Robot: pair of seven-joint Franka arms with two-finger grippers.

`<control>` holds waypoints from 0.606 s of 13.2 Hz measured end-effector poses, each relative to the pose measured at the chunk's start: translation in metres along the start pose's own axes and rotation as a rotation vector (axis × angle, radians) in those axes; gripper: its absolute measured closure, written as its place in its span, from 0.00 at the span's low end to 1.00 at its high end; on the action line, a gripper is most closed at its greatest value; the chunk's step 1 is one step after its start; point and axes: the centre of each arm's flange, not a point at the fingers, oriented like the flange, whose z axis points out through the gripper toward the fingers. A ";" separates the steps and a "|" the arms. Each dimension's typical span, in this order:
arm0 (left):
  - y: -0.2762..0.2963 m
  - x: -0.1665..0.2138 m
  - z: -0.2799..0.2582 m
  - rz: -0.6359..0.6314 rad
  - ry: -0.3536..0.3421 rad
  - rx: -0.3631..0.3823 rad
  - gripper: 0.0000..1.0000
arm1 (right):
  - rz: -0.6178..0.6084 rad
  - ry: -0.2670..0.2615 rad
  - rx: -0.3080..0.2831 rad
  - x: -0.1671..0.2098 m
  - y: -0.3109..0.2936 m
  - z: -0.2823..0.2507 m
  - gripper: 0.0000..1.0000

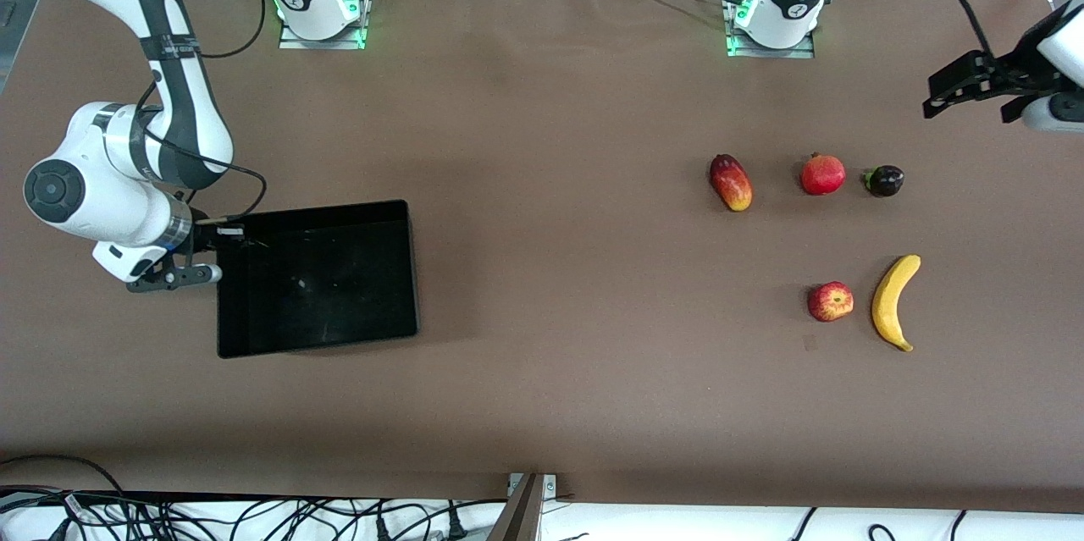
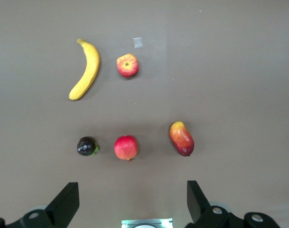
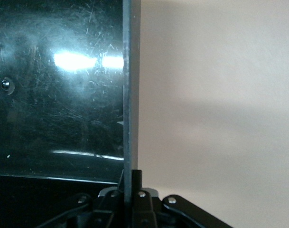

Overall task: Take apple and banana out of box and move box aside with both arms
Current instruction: 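Drag the black tray away from the fruit with the right gripper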

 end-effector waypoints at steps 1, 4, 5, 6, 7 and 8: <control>-0.010 -0.002 -0.002 -0.015 0.000 -0.003 0.00 | 0.005 -0.002 0.000 -0.009 0.011 0.011 0.96; -0.009 -0.003 0.003 -0.013 -0.012 -0.002 0.00 | 0.018 -0.010 0.008 -0.020 0.016 0.022 0.94; -0.006 -0.002 0.007 -0.008 -0.019 0.002 0.00 | 0.018 -0.010 0.009 -0.021 0.016 0.022 0.92; -0.004 -0.001 0.012 -0.002 -0.028 0.011 0.00 | 0.018 -0.004 0.009 -0.020 0.016 0.019 0.84; 0.000 0.000 0.017 0.005 -0.034 0.021 0.00 | 0.017 0.010 0.009 -0.019 0.015 0.011 0.73; 0.004 0.001 0.022 0.014 -0.036 0.035 0.00 | 0.014 0.037 0.009 -0.017 0.014 -0.004 0.63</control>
